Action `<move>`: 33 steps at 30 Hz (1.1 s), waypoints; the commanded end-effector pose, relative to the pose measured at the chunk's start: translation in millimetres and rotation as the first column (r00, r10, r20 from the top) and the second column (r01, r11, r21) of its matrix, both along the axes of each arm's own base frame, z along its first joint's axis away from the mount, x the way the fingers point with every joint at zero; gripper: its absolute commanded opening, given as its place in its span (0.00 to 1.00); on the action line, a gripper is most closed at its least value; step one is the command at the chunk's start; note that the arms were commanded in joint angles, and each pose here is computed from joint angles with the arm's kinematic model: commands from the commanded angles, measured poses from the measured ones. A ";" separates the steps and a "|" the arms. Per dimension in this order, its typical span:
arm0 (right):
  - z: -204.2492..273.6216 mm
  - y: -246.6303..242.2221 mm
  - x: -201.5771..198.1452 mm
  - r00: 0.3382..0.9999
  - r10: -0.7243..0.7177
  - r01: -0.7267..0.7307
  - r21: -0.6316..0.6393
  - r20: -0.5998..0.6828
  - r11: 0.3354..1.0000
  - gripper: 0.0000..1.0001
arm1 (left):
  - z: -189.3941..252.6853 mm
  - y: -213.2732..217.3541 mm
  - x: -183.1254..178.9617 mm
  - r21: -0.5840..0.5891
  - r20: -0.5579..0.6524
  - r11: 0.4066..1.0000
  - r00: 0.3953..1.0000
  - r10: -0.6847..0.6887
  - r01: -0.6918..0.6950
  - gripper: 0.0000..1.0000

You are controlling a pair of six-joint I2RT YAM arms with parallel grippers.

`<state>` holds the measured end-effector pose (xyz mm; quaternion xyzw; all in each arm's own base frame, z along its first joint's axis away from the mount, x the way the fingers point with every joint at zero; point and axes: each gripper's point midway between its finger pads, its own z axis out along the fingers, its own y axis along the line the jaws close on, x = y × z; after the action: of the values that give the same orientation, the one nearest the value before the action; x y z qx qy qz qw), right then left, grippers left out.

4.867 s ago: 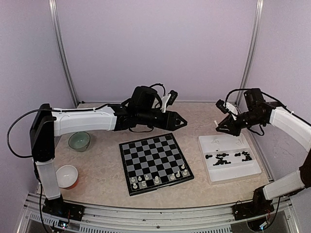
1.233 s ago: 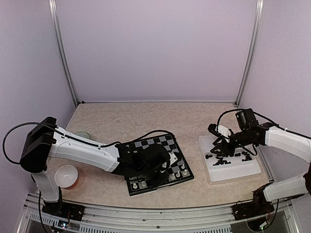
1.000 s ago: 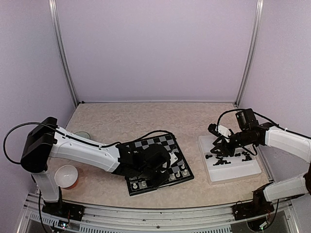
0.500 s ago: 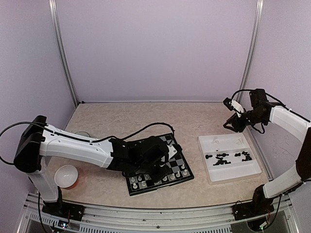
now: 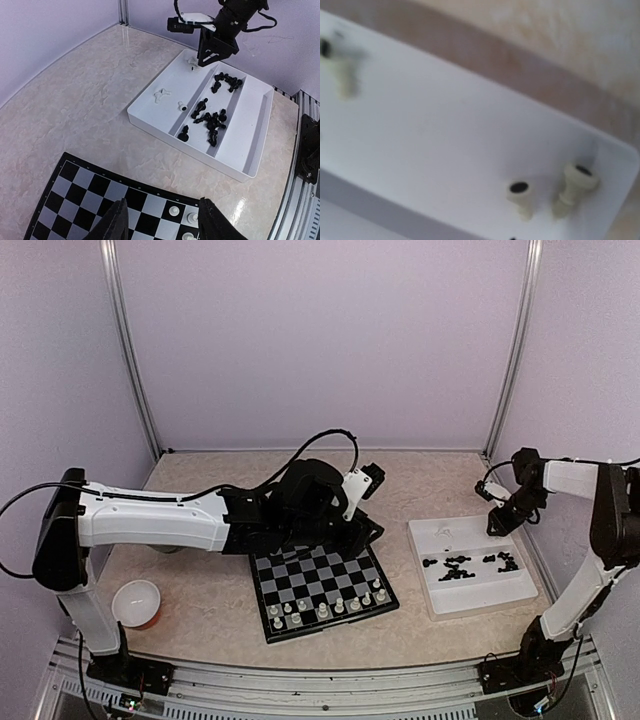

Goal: Set up the chess pieces on the board
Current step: Place the king at e1, then pick up the pawn from the storage box.

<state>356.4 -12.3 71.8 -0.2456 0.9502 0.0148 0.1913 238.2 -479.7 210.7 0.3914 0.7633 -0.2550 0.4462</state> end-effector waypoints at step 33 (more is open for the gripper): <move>-56.2 -16.5 26.5 0.986 -0.060 0.053 -0.047 -0.154 0.997 0.15 | 12.0 -12.1 15.6 -0.158 -0.100 0.985 0.991 -0.085 0.068 0.50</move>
<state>385.5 -30.6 21.8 -0.2262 0.9662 -0.0040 0.1232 251.4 -487.4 209.4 0.3754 0.7582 -0.3337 0.4158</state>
